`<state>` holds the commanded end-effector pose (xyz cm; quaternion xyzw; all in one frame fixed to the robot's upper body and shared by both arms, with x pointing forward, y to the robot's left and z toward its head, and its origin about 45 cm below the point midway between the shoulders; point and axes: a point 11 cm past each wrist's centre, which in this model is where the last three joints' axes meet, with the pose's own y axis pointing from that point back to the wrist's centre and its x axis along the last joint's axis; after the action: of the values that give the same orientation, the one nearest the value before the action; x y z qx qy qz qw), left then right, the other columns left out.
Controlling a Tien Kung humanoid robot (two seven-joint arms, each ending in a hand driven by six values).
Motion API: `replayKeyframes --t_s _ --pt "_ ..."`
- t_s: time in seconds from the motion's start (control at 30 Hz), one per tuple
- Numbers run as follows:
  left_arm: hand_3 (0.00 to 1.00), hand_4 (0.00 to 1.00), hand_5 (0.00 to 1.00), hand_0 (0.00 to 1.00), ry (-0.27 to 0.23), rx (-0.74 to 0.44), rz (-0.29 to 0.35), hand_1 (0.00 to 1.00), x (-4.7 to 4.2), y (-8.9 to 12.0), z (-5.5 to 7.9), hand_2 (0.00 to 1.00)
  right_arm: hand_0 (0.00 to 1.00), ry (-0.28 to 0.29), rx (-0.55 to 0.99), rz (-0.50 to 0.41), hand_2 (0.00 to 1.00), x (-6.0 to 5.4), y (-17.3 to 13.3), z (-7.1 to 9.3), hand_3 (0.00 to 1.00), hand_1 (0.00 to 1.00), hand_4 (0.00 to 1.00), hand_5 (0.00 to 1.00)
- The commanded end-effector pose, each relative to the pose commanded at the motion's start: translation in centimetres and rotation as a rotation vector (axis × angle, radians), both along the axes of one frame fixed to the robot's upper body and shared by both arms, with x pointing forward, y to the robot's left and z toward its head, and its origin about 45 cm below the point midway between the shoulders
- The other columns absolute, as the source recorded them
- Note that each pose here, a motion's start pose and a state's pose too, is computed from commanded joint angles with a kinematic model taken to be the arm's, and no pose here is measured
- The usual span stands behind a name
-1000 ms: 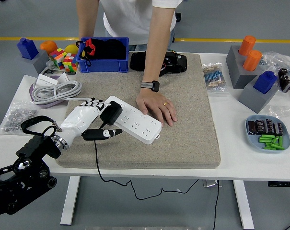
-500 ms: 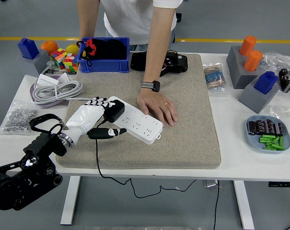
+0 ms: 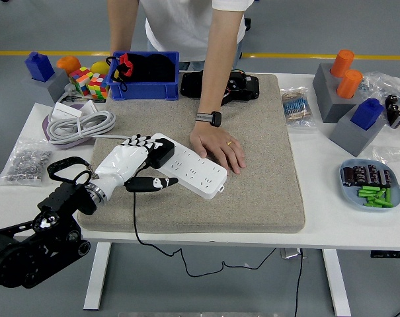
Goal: Press the white button,pick up the black plug,place it near the board,insert it into the board
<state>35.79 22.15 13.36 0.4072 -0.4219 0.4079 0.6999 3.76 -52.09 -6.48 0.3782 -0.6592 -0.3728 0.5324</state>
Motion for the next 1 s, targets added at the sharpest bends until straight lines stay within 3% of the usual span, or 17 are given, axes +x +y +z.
replayKeyframes --t_s 0.53,1.0 --pt "0.834 0.954 0.880 0.998 0.032 0.009 0.044 0.987 -0.39 1.6 -0.8 0.915 0.656 -0.004 -0.001 0.000 0.617 0.1 0.0 0.0 0.607 0.654 0.685 0.461" --pt "0.846 0.953 0.884 0.998 -0.083 -0.103 0.084 0.992 1.14 1.8 3.6 0.935 0.655 0.000 0.000 0.002 0.616 0.0 0.1 0.0 0.606 0.653 0.685 0.462"
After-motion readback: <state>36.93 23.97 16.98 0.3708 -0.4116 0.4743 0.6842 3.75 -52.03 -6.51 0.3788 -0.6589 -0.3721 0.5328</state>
